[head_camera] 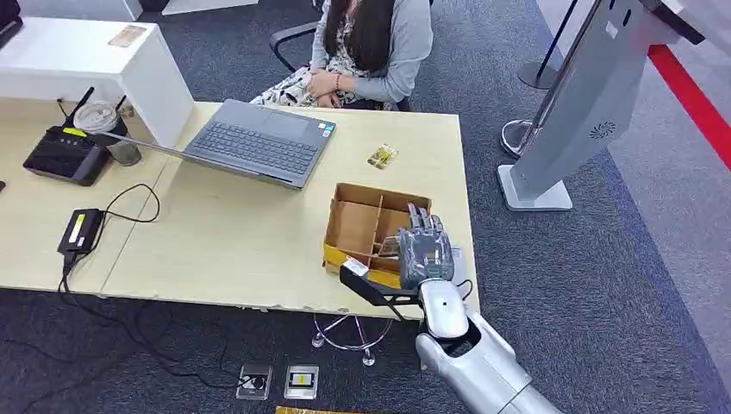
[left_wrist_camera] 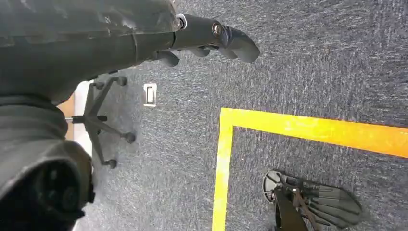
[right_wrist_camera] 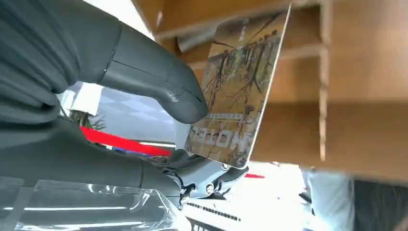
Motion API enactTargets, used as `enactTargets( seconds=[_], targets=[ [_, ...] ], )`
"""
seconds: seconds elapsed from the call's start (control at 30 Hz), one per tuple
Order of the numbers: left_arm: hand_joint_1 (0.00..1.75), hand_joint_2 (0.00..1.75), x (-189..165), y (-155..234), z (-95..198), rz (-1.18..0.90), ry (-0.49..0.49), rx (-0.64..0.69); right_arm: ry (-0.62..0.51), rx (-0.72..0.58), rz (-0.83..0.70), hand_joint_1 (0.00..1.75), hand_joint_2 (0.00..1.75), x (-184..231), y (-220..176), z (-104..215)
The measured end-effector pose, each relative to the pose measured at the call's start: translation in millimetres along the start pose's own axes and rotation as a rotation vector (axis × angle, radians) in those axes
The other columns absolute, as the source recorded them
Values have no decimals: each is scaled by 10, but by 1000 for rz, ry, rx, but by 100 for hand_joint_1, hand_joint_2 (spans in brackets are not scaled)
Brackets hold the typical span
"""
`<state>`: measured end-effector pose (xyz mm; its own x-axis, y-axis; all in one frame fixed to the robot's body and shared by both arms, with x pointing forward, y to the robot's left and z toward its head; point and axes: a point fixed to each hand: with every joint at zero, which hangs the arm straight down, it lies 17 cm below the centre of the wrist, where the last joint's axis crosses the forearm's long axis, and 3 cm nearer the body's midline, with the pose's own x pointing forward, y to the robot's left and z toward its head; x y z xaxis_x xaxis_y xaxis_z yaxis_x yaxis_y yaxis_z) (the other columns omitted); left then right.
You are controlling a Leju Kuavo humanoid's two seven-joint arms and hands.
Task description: Pass the card to the sensor for recognition and then transmit it.
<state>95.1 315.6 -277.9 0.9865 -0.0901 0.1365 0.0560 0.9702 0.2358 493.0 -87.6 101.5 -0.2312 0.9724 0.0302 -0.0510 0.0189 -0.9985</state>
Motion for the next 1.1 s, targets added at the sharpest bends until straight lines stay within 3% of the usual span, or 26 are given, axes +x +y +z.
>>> enactTargets(
  seconds=[0.37,0.77,1.1],
  targets=[
    [0,0,17,24,-5,0,-12,3,-47,-193,-44,175,175,86,-838,-160],
    [0,0,22,30,-5,-4,-14,7,-76,-283,-89,175,175,157,-1042,-210],
    [0,0,32,34,-5,-18,-24,14,-62,-353,-26,175,175,82,-1364,-644]
  ],
)
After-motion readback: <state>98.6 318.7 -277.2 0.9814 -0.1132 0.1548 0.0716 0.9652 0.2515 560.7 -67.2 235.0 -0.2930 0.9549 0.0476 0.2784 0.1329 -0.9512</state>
